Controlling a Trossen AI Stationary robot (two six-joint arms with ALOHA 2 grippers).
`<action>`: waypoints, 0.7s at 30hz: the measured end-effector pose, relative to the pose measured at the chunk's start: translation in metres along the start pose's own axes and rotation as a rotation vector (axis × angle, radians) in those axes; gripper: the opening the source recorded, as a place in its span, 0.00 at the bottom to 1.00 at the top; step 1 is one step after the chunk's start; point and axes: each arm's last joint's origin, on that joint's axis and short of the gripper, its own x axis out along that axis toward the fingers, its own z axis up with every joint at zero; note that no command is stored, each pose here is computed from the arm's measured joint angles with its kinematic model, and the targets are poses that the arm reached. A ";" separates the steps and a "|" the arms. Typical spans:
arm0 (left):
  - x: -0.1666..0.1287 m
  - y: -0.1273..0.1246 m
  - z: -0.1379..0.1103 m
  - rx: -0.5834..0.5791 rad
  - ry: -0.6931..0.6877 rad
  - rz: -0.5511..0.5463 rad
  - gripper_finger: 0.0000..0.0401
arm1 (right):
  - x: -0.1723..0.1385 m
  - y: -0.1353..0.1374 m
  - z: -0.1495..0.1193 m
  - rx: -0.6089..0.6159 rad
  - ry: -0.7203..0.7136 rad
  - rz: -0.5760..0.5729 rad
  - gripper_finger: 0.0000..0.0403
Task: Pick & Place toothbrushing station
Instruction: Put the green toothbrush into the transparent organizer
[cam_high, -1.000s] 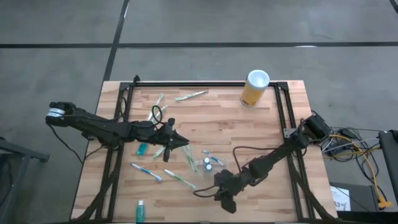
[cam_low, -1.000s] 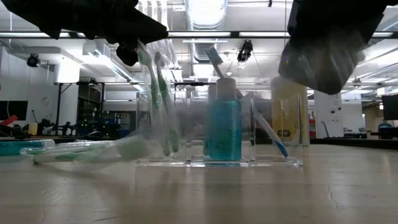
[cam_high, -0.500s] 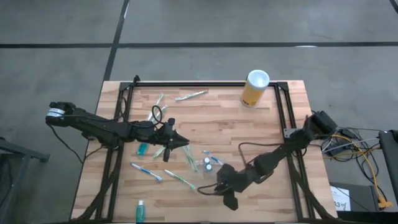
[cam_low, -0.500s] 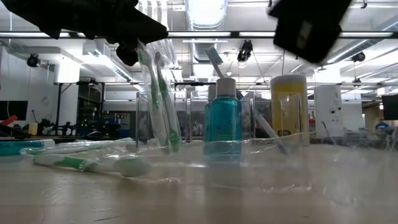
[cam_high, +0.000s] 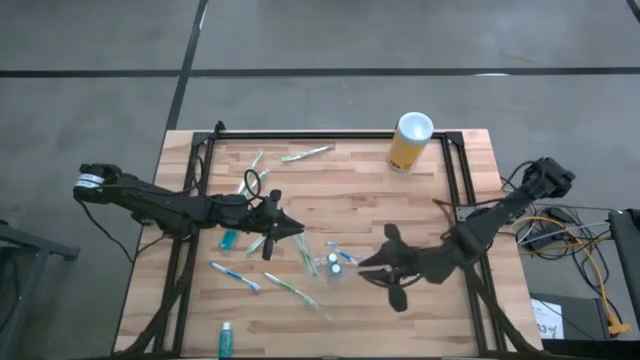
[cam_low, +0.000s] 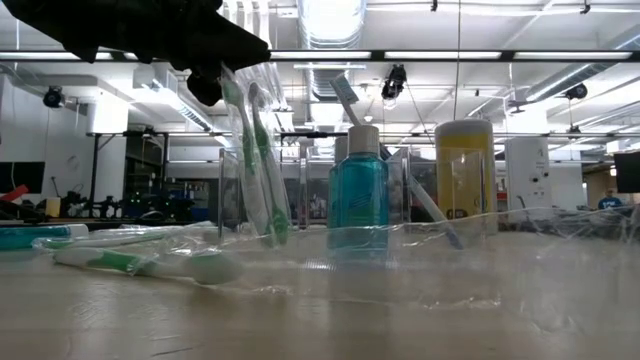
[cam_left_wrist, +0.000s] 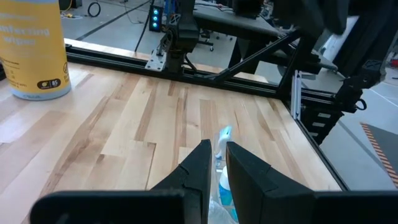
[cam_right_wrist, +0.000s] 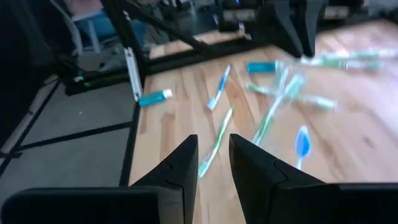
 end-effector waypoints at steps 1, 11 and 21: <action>0.000 0.000 0.000 0.000 -0.001 0.000 0.13 | -0.005 -0.001 0.003 -0.013 -0.013 0.008 0.22; 0.000 0.000 0.000 0.000 0.000 0.000 0.13 | -0.051 -0.025 0.012 -0.094 -0.106 0.049 0.28; 0.000 0.000 0.000 0.000 0.000 0.000 0.13 | -0.093 -0.066 -0.019 -0.089 -0.180 0.203 0.36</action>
